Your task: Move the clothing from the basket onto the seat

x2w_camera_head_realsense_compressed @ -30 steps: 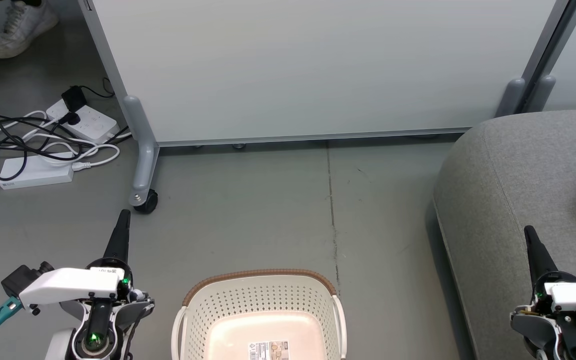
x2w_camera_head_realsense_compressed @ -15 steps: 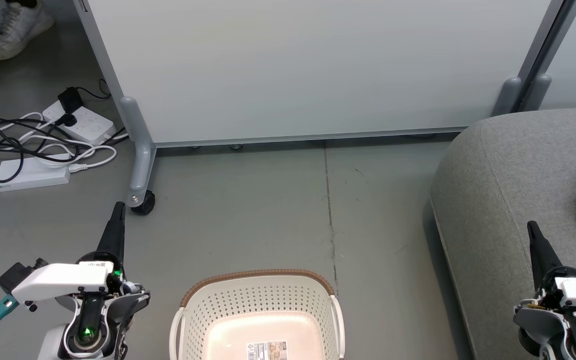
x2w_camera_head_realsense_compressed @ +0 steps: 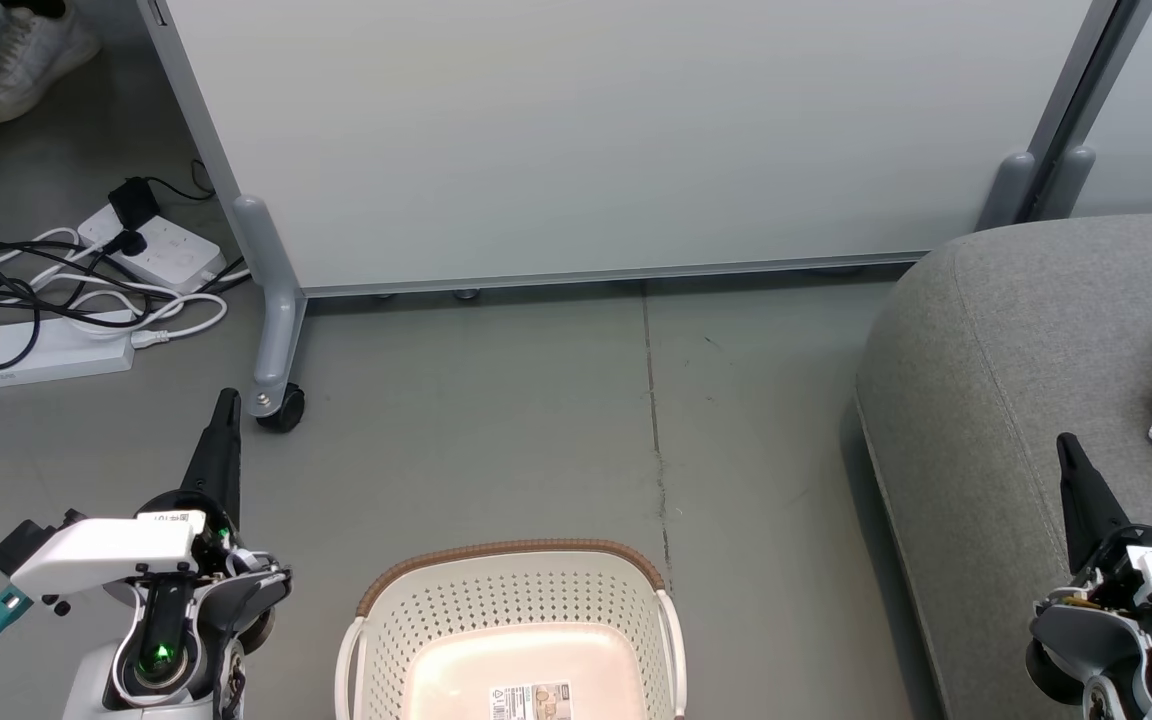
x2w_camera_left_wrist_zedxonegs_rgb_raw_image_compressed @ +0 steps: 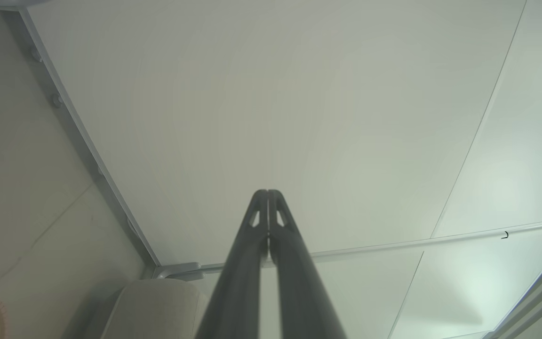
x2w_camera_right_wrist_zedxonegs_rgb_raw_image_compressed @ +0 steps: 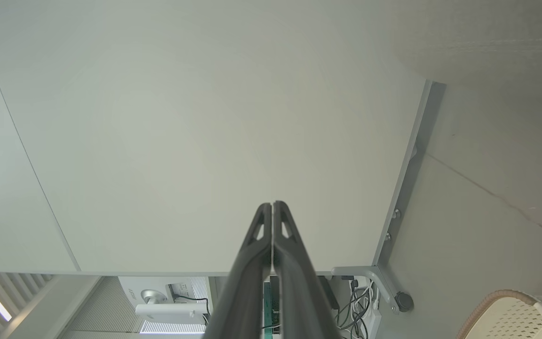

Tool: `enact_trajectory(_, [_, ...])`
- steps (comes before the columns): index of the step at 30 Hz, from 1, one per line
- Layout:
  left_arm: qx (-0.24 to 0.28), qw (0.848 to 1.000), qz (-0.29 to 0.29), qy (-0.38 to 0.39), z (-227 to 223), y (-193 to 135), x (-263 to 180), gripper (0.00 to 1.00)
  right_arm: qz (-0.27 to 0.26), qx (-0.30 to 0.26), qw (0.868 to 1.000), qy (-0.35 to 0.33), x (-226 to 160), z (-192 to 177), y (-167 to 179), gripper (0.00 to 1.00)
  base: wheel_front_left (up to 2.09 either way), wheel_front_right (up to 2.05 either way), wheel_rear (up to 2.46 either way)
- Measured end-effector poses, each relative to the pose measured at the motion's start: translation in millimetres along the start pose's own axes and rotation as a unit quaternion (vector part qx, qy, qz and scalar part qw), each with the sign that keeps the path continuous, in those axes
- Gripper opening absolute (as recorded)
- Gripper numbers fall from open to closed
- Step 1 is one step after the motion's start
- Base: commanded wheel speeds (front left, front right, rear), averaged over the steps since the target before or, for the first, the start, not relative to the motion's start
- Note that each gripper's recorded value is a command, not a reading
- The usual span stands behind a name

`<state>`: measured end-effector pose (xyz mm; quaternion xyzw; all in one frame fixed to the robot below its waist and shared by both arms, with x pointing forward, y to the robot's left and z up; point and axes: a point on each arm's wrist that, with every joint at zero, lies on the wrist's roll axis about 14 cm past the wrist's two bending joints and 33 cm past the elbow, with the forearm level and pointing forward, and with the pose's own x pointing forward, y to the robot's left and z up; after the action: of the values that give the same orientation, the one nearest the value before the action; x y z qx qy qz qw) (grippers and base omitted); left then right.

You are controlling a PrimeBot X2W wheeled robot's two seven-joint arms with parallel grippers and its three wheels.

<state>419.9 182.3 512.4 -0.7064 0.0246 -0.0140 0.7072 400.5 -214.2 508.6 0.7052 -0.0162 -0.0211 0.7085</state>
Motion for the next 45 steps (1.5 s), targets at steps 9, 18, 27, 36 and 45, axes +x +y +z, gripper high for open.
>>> enact_trajectory(9, [-0.004, 1.0, -0.002, 0.001, -0.2, -0.7, 0.2, 0.0, 0.0, 0.004, 1.0, 0.0, 0.1, 0.5, 0.2, 0.0, 0.0, 0.0, 0.0])
enact_trajectory(18, [-0.004, 1.0, -0.002, 0.001, -0.2, -0.7, 0.2, 0.0, 0.001, 0.004, 1.0, 0.0, 0.2, 0.6, 0.4, 0.0, 0.0, 0.0, 0.0])
enact_trajectory(27, [-0.004, 1.0, -0.002, 0.001, -0.2, -0.7, 0.2, 0.0, 0.001, 0.005, 1.0, 0.0, 0.4, 0.6, 0.8, 0.0, 0.0, 0.0, 0.0])
enact_trajectory(36, [-0.004, 1.0, -0.002, 0.001, -0.2, -0.7, 0.2, 0.0, 0.001, 0.005, 1.0, 0.0, 0.5, 0.5, 0.9, 0.0, 0.0, 0.0, 0.0])
enact_trajectory(45, [-0.004, 1.0, -0.002, 0.001, -0.2, -0.7, 0.2, 0.0, 0.001, 0.005, 1.0, 0.0, 0.5, 0.6, 0.9, 0.0, 0.0, 0.0, 0.0])
